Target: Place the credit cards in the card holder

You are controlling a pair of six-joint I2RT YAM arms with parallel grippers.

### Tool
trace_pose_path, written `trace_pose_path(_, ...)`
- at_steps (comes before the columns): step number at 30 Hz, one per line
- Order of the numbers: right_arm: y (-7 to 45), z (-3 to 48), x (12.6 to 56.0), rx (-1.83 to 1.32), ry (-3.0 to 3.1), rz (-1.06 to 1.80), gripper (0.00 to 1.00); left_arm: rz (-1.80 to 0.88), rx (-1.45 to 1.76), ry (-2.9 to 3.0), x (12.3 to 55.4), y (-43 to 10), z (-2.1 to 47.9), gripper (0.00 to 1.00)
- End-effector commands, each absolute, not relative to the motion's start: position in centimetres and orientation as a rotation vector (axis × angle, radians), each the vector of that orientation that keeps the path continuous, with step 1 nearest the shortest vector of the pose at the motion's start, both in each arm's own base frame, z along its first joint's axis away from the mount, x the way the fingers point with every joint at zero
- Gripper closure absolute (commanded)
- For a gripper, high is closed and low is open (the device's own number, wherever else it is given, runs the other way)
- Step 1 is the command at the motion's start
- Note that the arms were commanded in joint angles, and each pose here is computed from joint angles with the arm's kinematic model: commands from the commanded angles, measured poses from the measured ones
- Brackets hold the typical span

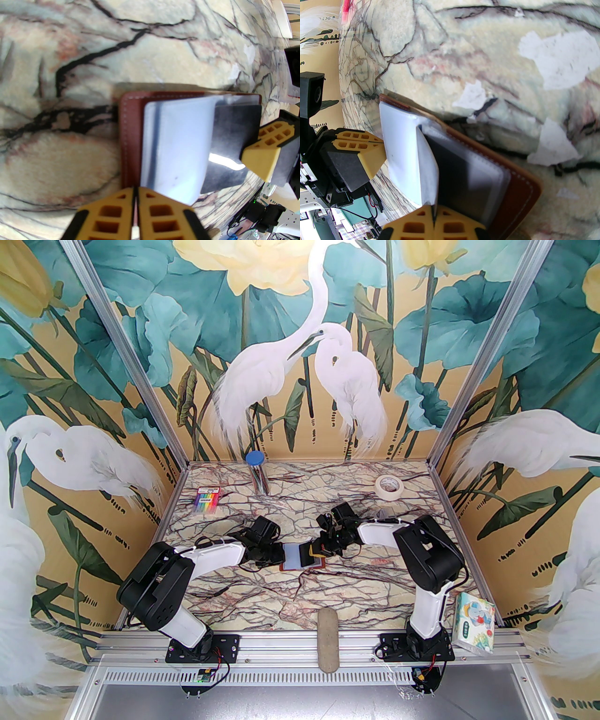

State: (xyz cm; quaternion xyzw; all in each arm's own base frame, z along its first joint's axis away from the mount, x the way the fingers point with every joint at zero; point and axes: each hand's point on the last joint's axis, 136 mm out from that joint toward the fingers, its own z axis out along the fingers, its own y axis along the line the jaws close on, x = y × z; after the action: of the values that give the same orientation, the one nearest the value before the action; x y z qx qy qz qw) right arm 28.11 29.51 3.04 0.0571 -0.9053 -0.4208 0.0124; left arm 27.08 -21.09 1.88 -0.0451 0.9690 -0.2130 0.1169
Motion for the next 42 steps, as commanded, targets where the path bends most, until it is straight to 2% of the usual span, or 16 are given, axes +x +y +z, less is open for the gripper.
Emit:
trace_pose_path(1,28.9,0.6,27.3,0.109,-2.826,-1.191,1.00,-0.530,-0.148,2.887,26.6,-19.8,0.3,0.90)
trace_pose_path(15,29.5,0.9,27.6,0.055,-2.826,-1.204,1.00,-0.536,-0.144,2.899,26.1,-19.7,0.0,0.94)
trace_pose_path(42,29.8,-0.8,27.0,0.047,-2.846,-1.095,1.00,-0.530,-0.138,2.910,25.9,-19.7,-0.5,0.95)
